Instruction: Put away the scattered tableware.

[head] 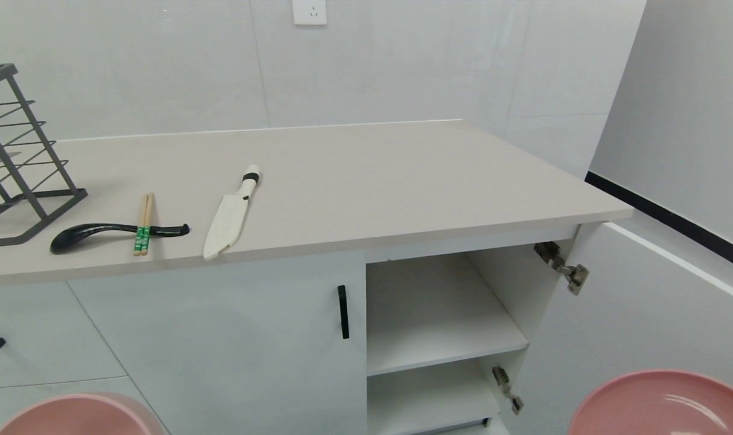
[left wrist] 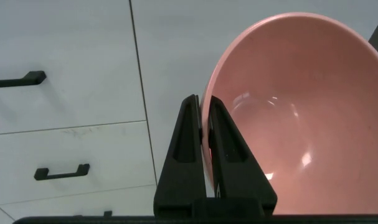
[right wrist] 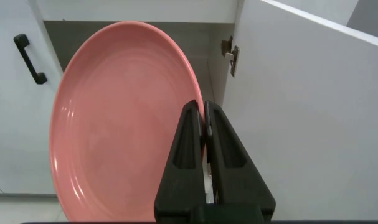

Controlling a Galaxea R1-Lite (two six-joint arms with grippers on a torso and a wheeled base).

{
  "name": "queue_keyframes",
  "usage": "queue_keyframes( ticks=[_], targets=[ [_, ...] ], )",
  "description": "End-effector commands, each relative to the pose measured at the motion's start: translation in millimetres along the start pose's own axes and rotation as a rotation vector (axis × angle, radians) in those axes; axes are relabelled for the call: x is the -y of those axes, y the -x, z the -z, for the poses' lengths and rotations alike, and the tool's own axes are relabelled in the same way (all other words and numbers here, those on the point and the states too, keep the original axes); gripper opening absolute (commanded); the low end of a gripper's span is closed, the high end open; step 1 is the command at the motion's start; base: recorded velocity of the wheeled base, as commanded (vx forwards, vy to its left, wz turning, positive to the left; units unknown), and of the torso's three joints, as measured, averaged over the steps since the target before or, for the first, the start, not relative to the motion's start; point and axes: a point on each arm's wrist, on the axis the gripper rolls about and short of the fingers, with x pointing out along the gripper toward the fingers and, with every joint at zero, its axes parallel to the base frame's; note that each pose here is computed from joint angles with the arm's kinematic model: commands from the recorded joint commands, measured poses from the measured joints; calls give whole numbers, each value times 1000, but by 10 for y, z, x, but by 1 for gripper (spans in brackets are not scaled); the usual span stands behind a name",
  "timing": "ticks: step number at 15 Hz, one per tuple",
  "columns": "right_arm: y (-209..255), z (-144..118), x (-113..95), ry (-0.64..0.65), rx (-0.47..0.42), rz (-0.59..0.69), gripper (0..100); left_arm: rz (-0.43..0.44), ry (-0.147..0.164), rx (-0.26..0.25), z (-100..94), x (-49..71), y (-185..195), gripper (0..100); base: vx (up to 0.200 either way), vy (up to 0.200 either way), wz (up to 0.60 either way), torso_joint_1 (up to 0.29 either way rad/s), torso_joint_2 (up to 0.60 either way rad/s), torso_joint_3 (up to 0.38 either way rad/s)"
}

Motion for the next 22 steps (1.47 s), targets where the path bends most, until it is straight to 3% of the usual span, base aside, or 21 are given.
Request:
queue_keyframes(
  ticks=[1, 6, 9, 16, 18, 20, 21, 22],
  targets=[
    [-1, 0, 0, -1, -2, -1, 0, 0, 0, -1, -1, 0, -1, 0, 0, 0, 0, 0, 0, 0],
    [-1, 0, 0, -1, -2, -1, 0, -2, 6, -1, -1, 0, -1, 0, 0, 0, 0, 0, 0, 0],
    [-1, 0, 0, -3, -2, -1, 0, -2, 6, -1, -1, 0, -1, 0, 200, 0, 0, -4, 1, 4],
    [-1, 1, -2, 2, -3, -12, 0, -2, 8, -1, -1, 0, -1, 0, 0, 0, 0, 0, 0, 0],
    [-25, 6, -3, 66, -48, -74, 0, 1, -10, -3, 1, 0, -1, 0, 0, 0, 0, 0, 0, 0],
    [-68, -14, -19, 65, -108, -252, 0, 3, -15, -3, 1, 1, -1, 0, 0, 0, 0, 0, 0, 0],
    [-122, -21, -23, 43, -198, -278, 0, 4, -18, -3, 1, 1, -1, 0, 0, 0, 0, 0, 0, 0],
    [-131, -19, -23, 40, -212, -271, 0, 4, -17, -3, 1, 1, -1, 0, 0, 0, 0, 0, 0, 0]
  ],
)
